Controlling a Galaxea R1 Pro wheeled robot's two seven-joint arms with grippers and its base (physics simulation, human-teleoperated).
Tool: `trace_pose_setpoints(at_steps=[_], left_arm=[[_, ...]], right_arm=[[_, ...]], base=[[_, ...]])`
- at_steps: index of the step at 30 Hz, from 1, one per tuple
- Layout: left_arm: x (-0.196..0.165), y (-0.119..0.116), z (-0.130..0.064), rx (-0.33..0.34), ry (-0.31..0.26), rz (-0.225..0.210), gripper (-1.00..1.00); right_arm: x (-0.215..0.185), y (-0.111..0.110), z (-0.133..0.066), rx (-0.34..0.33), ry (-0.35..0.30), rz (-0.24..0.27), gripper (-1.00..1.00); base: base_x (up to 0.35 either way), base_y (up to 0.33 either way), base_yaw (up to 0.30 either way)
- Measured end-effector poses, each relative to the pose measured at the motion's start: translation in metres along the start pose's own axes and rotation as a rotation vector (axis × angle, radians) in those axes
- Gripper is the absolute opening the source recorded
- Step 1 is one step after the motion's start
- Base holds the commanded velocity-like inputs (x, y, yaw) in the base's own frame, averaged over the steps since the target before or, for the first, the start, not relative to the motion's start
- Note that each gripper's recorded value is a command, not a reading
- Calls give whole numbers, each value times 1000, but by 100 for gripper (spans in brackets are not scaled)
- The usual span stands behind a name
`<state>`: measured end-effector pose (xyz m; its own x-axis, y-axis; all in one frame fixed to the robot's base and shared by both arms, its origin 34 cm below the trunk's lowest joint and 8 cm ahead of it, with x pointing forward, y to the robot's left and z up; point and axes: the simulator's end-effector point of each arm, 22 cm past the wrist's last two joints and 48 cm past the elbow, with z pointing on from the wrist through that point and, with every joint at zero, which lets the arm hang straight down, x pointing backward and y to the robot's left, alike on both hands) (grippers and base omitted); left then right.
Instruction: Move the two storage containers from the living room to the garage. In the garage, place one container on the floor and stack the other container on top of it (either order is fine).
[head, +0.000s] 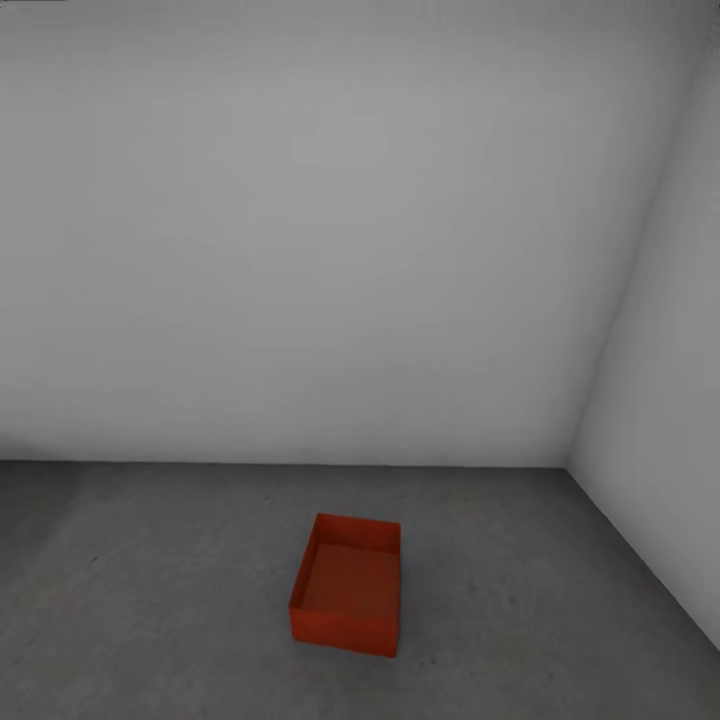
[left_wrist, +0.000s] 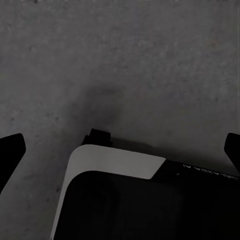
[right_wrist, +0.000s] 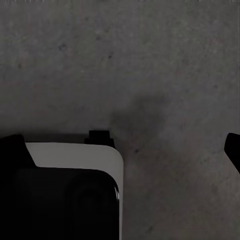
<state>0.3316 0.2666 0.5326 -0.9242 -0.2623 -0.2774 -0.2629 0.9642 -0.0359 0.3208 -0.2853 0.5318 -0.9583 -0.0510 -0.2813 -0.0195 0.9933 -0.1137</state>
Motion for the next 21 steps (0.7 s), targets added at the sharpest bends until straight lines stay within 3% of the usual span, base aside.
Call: trace_pose_setpoints(at_steps=[21], left_arm=[[-4,-2,-1,4,-10,6,100]], right_arm=[[-5,-3,-1,8,-12,-22,100]], base=[[0,0,0]])
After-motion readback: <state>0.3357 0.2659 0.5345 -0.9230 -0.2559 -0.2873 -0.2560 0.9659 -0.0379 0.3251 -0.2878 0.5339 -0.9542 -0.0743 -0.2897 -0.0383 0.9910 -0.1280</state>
